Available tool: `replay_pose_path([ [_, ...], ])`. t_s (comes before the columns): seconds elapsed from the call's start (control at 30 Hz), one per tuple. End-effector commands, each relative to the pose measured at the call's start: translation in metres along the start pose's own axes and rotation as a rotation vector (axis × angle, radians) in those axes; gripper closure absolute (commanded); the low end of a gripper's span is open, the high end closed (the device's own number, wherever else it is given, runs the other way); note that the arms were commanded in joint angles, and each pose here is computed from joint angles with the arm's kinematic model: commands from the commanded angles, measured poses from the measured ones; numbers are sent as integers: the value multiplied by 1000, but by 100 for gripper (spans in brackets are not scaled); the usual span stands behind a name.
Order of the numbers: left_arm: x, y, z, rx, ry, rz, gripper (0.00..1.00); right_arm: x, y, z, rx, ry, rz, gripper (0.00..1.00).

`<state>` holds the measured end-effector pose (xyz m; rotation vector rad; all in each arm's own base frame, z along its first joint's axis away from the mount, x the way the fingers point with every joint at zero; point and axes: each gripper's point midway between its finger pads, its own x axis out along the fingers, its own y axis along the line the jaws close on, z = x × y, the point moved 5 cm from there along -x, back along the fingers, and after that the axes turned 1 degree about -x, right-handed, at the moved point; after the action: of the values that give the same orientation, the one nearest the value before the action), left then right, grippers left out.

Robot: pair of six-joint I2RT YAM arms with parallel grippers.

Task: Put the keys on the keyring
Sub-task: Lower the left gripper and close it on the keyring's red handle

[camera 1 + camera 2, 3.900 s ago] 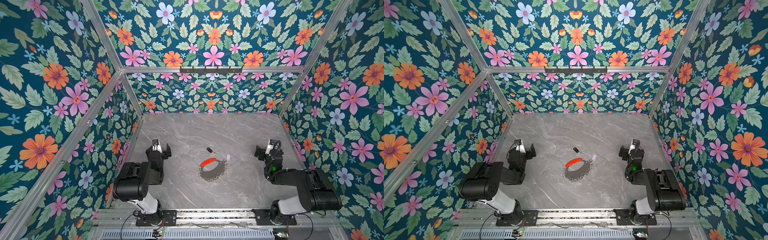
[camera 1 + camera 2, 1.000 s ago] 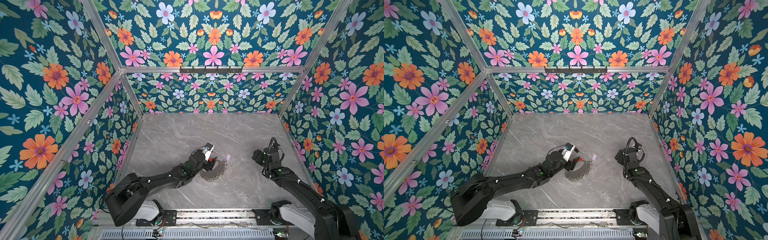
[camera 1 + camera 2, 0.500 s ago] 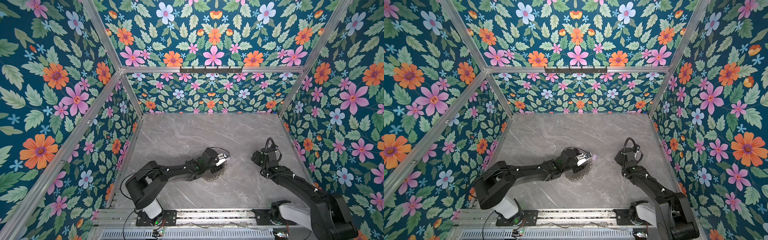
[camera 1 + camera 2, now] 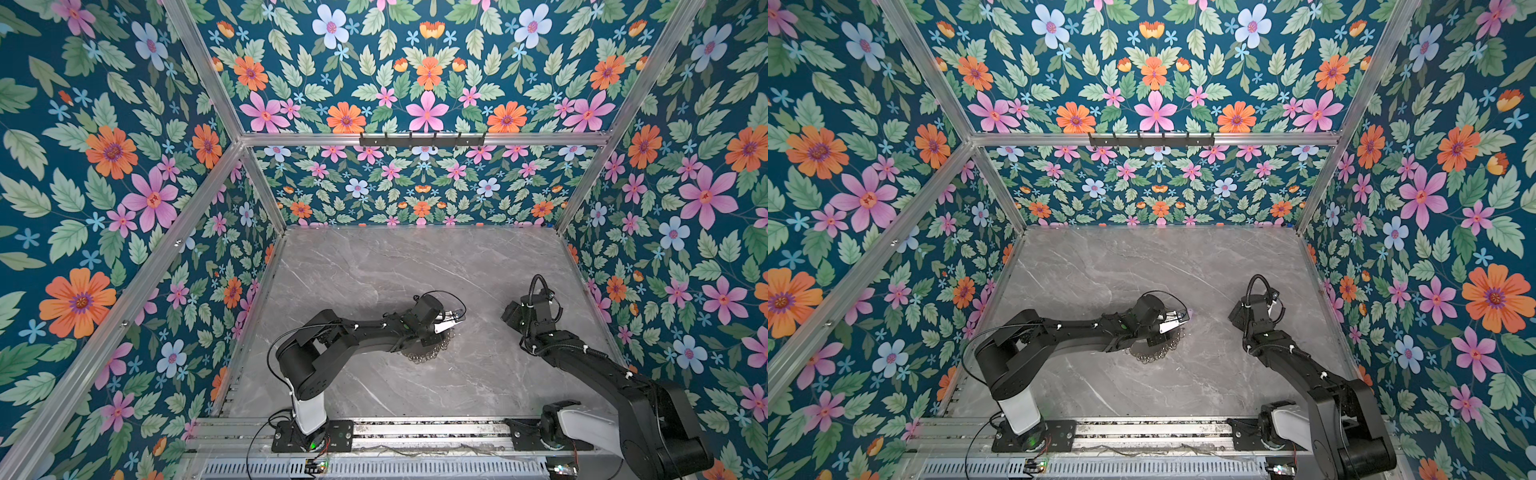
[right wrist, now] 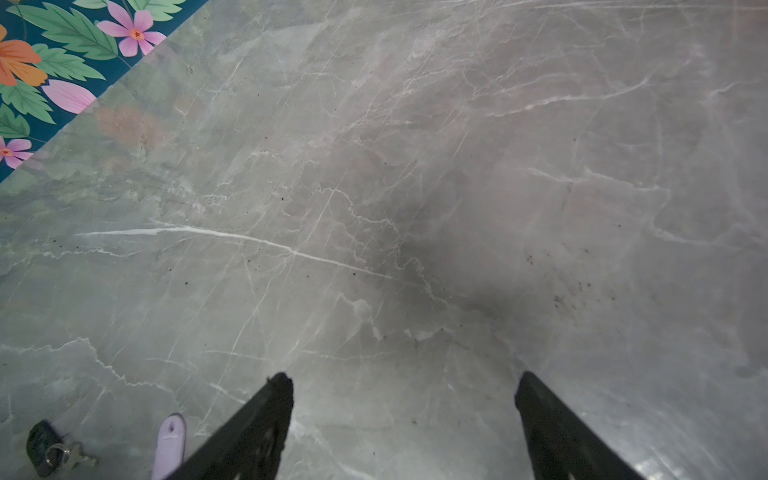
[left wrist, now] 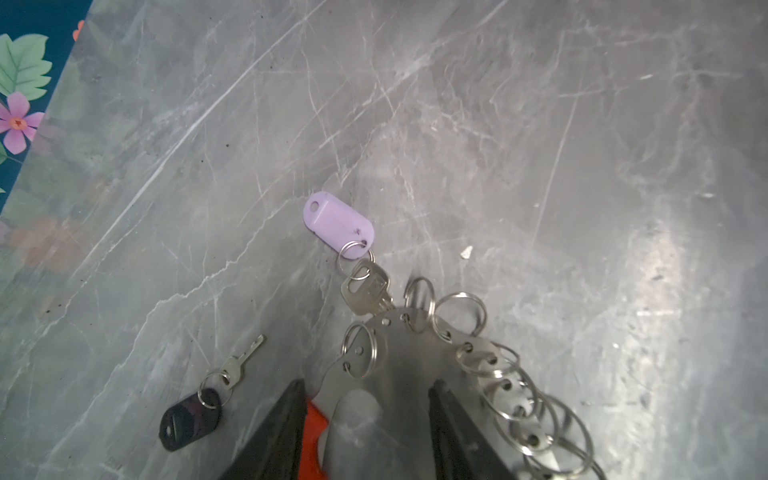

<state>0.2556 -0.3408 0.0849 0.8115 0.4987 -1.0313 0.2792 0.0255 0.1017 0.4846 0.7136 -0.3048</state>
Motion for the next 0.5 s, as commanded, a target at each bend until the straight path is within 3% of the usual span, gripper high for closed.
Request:
replay_pose_path([
  [0.0, 4, 3, -3, 22, 25, 10, 52, 0, 4, 7, 12, -33, 12, 16],
  [0.47, 18, 9, -7, 17, 38, 17, 58, 2, 4, 8, 2, -26, -2, 16],
])
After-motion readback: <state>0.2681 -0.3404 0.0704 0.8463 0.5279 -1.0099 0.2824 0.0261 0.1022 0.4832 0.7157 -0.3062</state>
